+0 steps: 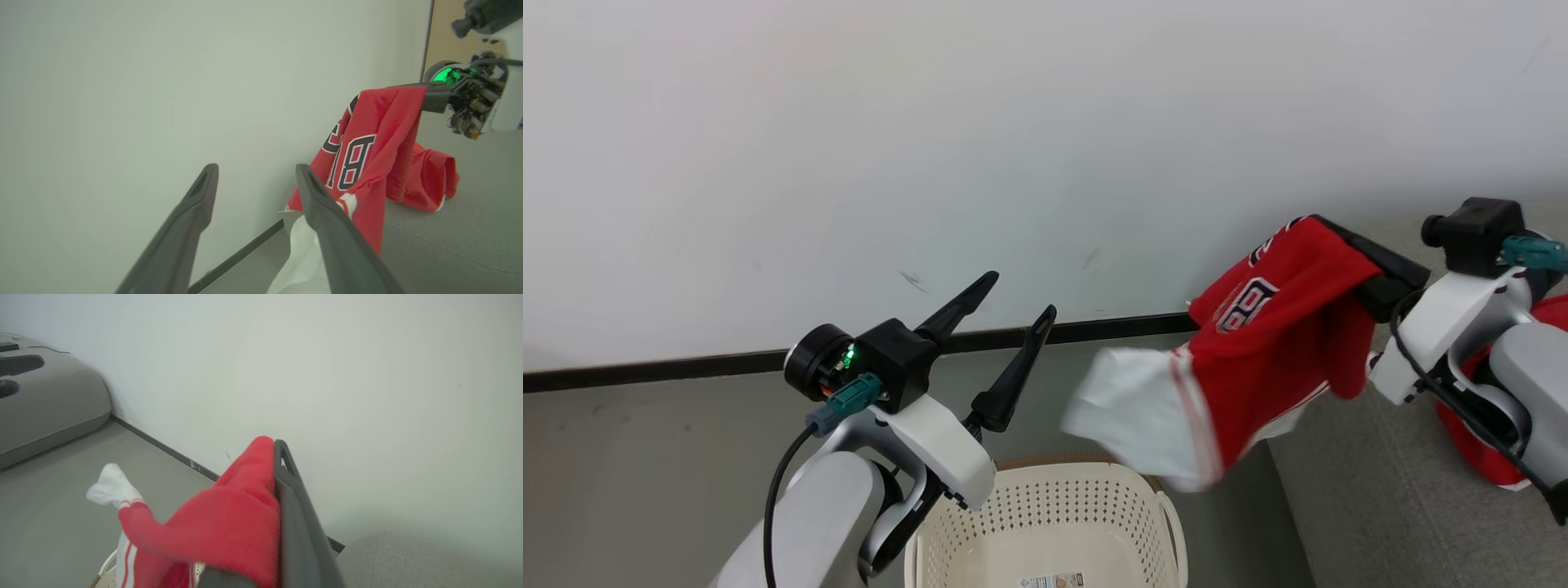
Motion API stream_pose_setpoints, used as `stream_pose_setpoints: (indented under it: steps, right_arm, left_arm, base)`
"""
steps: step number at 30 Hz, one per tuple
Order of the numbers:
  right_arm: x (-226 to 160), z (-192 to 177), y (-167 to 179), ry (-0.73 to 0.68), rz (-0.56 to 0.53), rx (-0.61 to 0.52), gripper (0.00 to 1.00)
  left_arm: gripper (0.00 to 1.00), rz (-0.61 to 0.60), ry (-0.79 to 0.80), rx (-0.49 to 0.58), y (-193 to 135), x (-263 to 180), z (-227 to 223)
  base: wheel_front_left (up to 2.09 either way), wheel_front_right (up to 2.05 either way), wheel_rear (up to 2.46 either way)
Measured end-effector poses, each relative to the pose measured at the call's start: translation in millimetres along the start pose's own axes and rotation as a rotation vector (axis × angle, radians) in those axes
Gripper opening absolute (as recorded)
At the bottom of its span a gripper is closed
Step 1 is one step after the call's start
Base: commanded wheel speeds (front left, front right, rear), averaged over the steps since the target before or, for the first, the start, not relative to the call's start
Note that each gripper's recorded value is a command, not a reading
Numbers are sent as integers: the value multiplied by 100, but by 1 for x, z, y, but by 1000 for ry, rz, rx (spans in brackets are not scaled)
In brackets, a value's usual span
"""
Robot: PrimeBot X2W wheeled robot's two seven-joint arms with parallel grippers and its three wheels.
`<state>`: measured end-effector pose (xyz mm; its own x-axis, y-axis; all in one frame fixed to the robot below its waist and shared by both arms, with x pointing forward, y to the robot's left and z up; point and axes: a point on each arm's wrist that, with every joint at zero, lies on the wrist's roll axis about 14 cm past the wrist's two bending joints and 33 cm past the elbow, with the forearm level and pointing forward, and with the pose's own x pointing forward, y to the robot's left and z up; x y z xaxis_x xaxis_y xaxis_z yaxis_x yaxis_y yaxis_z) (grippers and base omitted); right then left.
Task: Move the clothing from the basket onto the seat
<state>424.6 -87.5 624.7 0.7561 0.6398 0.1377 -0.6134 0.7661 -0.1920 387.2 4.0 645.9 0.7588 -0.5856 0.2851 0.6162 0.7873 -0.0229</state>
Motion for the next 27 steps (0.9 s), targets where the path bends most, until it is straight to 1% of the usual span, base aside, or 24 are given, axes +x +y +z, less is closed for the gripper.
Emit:
stream_pose_setpoints:
  steps: [2,3,4,8,11,14,21,27]
  right_arm:
    - [-8,6,-15,-9,-42,-16,0]
    - [-16,11,-30,-15,-82,-34,0]
    - [-21,14,-37,-21,-103,-40,0]
    - [-35,25,-57,-37,-163,-69,0]
    - [-54,33,-78,-44,-230,-95,0]
    - [-78,32,-95,-35,-300,-98,0]
    - [-126,30,-114,-13,-411,-111,0]
    - [-163,30,-119,-12,-490,-105,0]
  left_arm:
    - [100,-13,-5,-14,-5,2,-2]
    - [100,-28,-10,-34,-13,4,-5]
    - [100,-39,-6,-45,-18,5,-8]
    - [100,-75,-4,-73,-34,6,-14]
    - [100,-106,-5,-91,-46,8,-18]
    - [100,-156,-1,-111,-65,11,-22]
    - [100,-262,14,-126,-98,15,-31]
    - [100,-343,32,-151,-126,13,-40]
  base:
    - [0,0,0]
    - [0,0,0]
    - [0,0,0]
    - [0,0,0]
    - [0,0,0]
    - [0,0,0]
    - [0,0,0]
    - [0,0,0]
